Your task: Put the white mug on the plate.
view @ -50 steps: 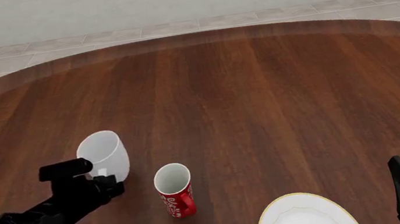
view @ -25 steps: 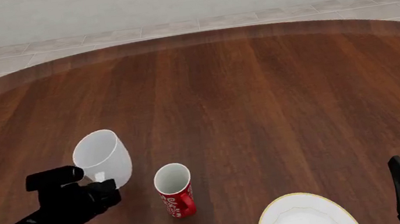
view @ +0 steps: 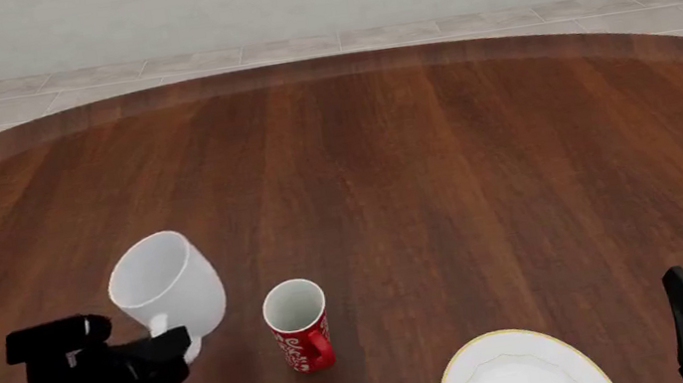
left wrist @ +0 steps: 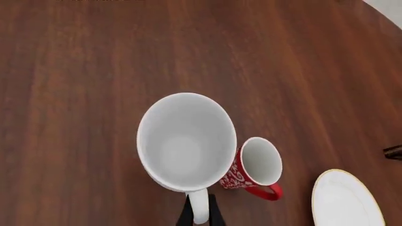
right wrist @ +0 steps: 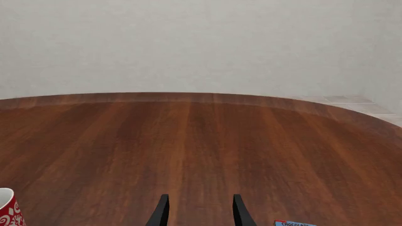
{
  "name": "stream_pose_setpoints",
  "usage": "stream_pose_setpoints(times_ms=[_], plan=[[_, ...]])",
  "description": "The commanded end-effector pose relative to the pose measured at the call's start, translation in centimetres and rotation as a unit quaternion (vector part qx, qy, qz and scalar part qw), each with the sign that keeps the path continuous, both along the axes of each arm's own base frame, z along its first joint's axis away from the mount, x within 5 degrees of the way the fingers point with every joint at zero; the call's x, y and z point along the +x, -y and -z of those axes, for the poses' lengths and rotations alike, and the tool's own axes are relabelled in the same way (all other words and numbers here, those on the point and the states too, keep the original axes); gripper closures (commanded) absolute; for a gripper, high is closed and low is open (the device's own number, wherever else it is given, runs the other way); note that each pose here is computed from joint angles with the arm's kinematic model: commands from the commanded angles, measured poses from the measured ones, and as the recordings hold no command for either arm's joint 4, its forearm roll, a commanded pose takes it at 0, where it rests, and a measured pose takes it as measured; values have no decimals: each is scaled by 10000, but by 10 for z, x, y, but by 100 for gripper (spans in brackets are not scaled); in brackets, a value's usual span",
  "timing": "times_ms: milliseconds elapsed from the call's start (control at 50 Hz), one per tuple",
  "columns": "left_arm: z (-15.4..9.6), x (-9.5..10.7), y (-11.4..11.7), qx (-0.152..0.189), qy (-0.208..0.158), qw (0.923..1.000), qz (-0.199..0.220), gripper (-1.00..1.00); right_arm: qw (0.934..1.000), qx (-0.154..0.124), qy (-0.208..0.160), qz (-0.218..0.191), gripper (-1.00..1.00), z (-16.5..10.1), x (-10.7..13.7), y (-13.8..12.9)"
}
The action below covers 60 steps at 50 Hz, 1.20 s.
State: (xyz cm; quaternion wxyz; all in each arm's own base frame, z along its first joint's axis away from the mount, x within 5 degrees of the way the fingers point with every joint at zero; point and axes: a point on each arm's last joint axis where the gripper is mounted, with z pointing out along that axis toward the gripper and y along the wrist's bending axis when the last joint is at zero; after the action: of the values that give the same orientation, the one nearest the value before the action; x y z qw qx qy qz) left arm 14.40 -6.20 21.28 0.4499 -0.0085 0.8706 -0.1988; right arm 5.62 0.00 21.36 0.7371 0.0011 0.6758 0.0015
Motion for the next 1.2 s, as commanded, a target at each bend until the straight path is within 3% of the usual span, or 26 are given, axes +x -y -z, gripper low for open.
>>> stream_pose_setpoints(times_ms=[20,440,800,980,1100,1200], plan=[[-15,-23,-6,-119,178,9997,124,100,10000,-3,-6,4,-100,0,0,0],[-39,-61,-18,-290,388,9982,363,100,10000,-4,-7,3,-100,0,0,0],[-54,-82,-22,-595,468,9949,669,100,10000,-2,-6,2,-100,0,0,0],[-64,-93,-25,-904,617,9900,885,100,10000,-4,-7,3,-100,0,0,0],[-61,-93,-23,-890,541,9899,958,100,10000,-2,-7,3,-100,0,0,0],[-61,-94,-20,-769,609,9871,1267,100,10000,-4,-7,3,-100,0,0,0]])
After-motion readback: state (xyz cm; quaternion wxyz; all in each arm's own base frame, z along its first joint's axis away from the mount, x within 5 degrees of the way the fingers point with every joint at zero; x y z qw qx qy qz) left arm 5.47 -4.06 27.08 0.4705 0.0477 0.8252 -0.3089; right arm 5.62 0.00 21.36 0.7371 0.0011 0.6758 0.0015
